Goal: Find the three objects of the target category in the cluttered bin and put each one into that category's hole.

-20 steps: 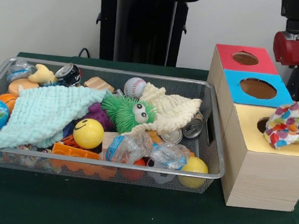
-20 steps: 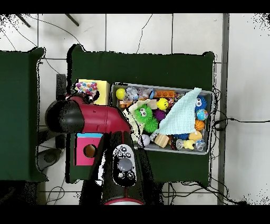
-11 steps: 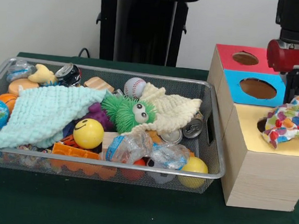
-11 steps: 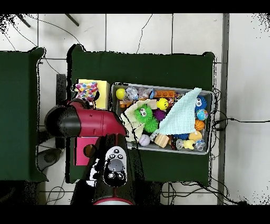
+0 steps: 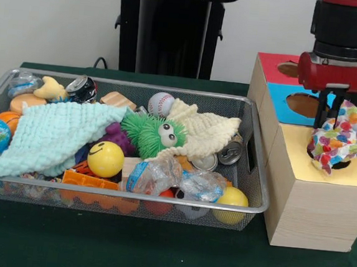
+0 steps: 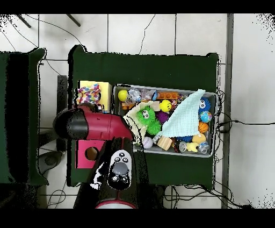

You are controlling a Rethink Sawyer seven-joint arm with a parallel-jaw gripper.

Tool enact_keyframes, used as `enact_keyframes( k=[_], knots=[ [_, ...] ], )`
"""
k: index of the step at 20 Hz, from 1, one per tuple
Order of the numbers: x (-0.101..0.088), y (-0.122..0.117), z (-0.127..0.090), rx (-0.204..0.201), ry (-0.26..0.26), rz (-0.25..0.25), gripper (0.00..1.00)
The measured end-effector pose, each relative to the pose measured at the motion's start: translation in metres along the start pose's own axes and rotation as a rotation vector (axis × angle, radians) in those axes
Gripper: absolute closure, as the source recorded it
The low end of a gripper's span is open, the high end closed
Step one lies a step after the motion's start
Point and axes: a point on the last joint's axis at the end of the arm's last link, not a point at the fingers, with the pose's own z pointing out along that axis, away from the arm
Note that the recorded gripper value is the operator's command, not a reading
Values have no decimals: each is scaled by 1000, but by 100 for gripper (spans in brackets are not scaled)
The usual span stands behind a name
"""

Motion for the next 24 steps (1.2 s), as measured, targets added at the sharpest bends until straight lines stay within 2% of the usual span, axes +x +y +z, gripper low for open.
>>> enact_keyframes(
  k=[9, 24],
  knots=[
    [-1, -18, 4, 34, 2, 12, 100],
    [-23, -16, 0, 20, -31, 47, 100]
  ],
)
